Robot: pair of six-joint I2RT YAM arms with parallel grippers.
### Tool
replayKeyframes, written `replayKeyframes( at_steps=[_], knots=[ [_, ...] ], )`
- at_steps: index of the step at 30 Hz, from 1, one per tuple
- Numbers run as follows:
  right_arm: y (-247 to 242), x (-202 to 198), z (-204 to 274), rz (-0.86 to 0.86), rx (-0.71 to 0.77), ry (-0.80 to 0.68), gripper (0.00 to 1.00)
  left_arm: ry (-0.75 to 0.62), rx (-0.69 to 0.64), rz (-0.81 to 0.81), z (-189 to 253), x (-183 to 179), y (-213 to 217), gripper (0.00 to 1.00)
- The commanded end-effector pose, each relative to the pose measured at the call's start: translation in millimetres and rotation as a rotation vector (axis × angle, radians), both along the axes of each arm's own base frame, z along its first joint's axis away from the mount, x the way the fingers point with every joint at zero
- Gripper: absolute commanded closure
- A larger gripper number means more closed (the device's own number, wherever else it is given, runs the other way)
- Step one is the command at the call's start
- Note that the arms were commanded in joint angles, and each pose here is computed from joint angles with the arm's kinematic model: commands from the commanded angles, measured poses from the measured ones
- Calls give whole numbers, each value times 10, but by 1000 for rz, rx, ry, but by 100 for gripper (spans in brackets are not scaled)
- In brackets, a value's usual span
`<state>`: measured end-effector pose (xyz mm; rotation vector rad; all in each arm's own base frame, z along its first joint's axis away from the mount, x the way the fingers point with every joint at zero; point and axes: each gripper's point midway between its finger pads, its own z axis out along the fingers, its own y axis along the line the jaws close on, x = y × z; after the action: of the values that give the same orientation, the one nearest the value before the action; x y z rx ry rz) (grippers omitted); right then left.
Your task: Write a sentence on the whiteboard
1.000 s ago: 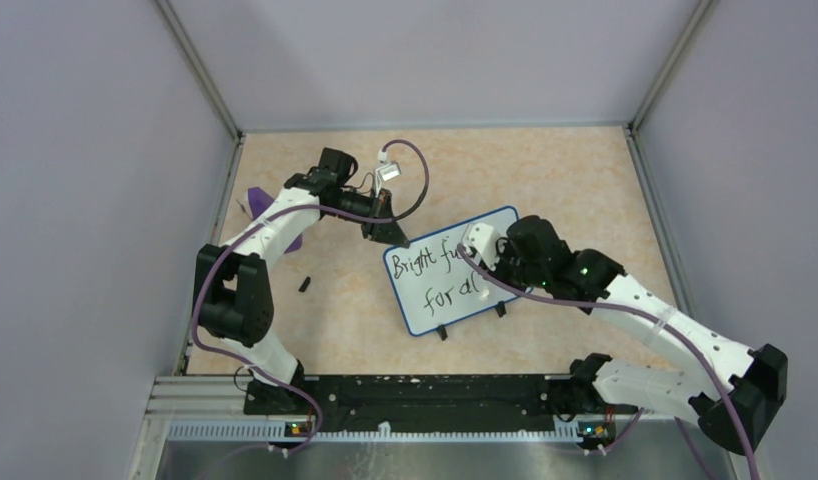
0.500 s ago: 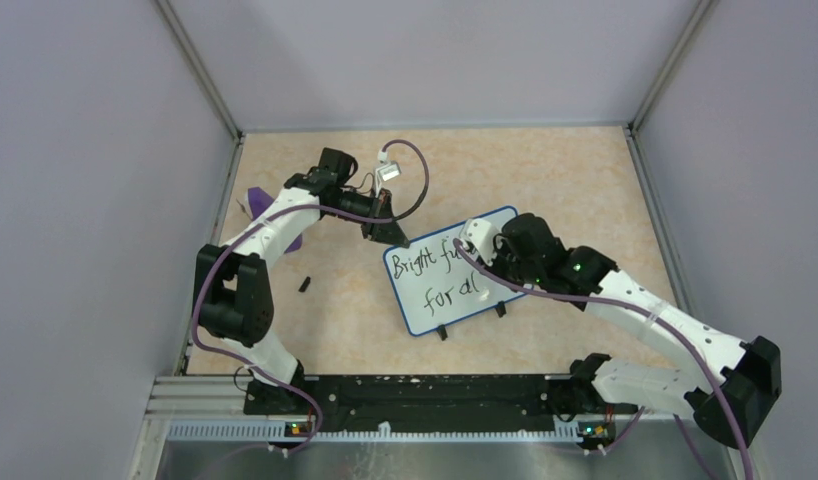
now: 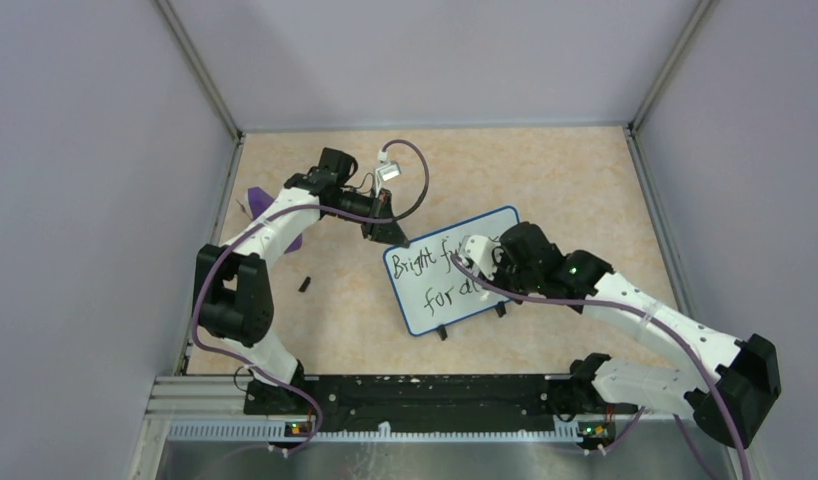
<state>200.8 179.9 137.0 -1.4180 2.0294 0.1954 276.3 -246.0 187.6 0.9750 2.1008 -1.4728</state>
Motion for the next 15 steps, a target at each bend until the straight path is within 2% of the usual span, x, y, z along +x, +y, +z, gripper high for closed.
replayKeyframes(
  at_steps=[1,6,12,15],
  knots=[
    [-53,-31,-49,21,-24,17,100,-29,59,16,-174,57,69,100],
    [-69,6,31,7,-18,-13,100,-30,58,15,-173,55,69,100],
    [90,123,467,-31,139,-114,100,-33,55,15,-151,63,64,100],
    [89,222,606,-78,163,-156,100,-31,55,15,-154,60,64,100]
  ],
)
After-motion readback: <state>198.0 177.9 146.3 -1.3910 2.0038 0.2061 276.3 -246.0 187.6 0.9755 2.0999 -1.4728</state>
